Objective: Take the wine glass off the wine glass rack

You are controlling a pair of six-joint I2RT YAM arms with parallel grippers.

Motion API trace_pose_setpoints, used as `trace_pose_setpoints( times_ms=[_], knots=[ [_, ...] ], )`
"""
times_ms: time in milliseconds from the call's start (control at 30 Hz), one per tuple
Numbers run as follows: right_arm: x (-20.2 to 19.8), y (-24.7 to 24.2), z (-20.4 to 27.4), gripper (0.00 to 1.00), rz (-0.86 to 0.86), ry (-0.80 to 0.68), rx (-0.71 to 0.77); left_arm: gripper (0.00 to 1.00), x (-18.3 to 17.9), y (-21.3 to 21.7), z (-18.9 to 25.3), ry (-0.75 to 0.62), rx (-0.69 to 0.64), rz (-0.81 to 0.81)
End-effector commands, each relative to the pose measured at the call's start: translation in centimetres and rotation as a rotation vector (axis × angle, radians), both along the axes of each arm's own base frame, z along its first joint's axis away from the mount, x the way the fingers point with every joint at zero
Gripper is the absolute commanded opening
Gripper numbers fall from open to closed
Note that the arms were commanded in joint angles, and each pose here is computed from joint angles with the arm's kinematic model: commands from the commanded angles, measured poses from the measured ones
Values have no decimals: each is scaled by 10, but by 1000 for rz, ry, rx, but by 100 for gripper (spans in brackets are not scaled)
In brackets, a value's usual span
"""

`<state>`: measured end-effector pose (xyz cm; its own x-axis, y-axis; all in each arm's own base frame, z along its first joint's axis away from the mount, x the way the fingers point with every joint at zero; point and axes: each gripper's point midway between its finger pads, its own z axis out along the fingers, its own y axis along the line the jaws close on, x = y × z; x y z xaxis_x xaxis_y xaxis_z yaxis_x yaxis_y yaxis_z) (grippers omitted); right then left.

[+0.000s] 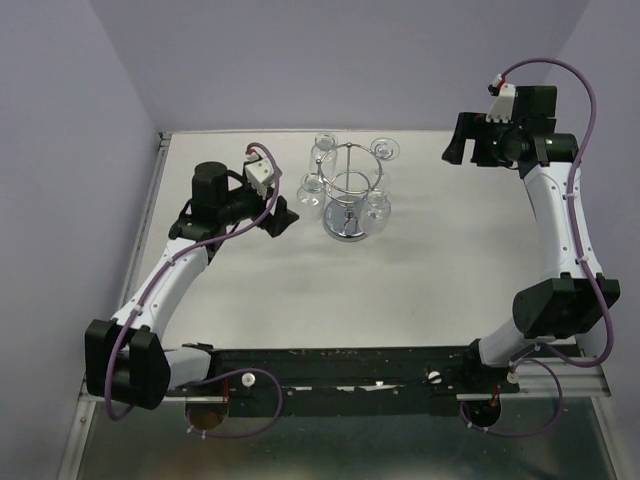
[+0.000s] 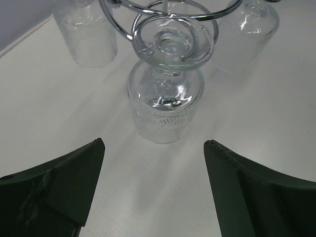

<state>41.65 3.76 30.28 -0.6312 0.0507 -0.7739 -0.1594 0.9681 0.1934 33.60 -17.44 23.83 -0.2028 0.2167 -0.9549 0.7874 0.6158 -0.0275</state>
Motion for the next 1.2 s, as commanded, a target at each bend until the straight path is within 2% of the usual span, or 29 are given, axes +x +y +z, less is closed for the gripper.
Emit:
trace_pose_setpoints(
  times_ms=[0,167,467,1167],
  knots=[
    [-11,-10,6,100,-22,-15,-44,99,12,-31,14,-181,-18,-116],
    [-18,-12,7,100,-29,-21,-48,99,23,-46,6,-186,1,-144],
    [-27,-8,1,100,-12,-12,-35,99,44,-44,-11,-223,76,-75],
    [-22,0,-6,100,22,3,0,99,37,-68,-7,-244,56,-154]
  ],
)
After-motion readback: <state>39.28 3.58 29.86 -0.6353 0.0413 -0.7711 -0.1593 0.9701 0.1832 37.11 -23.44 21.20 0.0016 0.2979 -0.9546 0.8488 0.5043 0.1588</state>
